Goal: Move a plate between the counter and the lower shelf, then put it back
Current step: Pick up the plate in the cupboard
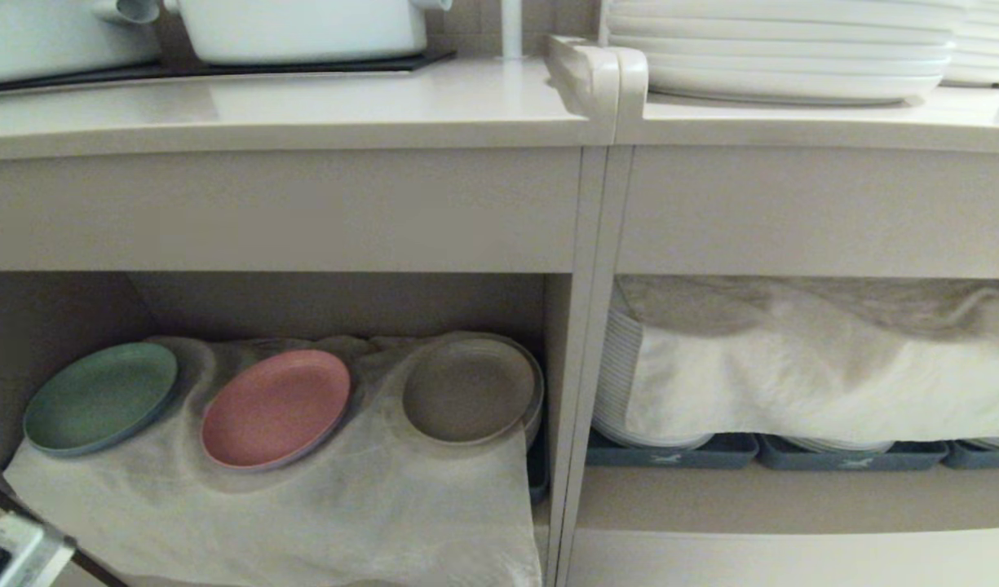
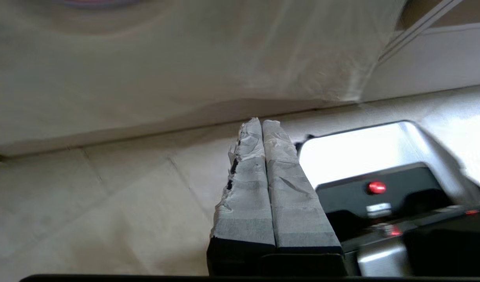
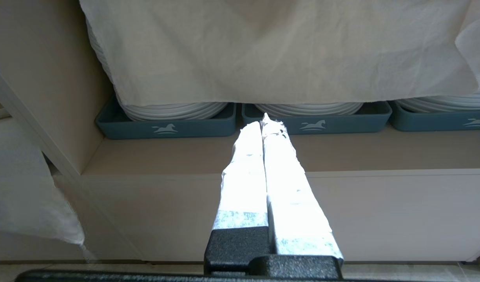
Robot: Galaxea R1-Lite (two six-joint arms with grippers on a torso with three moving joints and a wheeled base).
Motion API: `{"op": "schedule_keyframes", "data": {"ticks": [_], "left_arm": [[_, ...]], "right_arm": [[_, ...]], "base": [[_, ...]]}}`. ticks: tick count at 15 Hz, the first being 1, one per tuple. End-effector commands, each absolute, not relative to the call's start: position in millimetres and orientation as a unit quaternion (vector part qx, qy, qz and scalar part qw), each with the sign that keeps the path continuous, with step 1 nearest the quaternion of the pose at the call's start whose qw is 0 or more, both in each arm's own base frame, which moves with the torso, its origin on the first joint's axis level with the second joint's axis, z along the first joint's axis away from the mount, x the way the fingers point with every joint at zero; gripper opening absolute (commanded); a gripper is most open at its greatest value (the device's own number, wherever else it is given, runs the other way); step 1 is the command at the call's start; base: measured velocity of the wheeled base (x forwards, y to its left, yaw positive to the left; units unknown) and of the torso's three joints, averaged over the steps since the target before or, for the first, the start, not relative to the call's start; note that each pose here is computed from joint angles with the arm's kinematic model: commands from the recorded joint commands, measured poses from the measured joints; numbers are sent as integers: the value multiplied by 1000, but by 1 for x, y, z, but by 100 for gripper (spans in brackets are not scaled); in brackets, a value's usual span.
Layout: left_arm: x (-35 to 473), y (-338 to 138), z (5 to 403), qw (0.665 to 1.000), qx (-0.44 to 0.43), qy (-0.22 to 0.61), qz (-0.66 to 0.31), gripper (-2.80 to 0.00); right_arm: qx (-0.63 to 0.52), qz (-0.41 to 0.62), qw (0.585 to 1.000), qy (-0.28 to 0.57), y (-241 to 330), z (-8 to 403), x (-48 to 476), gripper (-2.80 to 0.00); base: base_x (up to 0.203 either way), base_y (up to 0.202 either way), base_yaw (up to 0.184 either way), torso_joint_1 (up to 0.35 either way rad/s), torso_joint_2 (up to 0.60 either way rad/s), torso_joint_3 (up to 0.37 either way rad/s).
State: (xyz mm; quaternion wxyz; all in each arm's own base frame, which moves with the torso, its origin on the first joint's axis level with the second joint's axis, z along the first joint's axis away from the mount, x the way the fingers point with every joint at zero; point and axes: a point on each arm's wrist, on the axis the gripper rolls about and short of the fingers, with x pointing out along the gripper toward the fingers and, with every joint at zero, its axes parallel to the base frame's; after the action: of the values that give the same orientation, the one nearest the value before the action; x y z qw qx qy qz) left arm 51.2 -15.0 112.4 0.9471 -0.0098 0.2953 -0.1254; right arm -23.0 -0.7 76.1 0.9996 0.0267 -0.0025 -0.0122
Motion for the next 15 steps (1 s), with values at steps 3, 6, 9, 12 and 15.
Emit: {"op": "schedule_keyframes", "data": {"ticks": [3, 6, 9, 12, 15], "left_arm": [[15, -4, 105, 977, 22, 178, -114, -280], [-5, -4, 97, 986, 28, 111, -125, -280], [-20, -5, 93, 992, 18, 59, -113, -280], [-30, -4, 90, 996, 9, 2, -89, -280], [-30, 0, 89, 1000, 26, 3, -10, -280]], "right_arm": [[27, -12, 1000, -2, -1, 76, -23, -280], [27, -12, 1000, -2, -1, 76, -23, -280], [27, -12, 1000, -2, -1, 76, -23, -280], [27, -12, 1000, -2, -1, 76, -23, -280], [27, -12, 1000, -2, -1, 76, -23, -280]], "base": [[0, 0, 0, 0, 0, 0], [0, 0, 0, 0, 0, 0], [0, 0, 0, 0, 0, 0], [0, 0, 0, 0, 0, 0], [0, 0, 0, 0, 0, 0]]}}
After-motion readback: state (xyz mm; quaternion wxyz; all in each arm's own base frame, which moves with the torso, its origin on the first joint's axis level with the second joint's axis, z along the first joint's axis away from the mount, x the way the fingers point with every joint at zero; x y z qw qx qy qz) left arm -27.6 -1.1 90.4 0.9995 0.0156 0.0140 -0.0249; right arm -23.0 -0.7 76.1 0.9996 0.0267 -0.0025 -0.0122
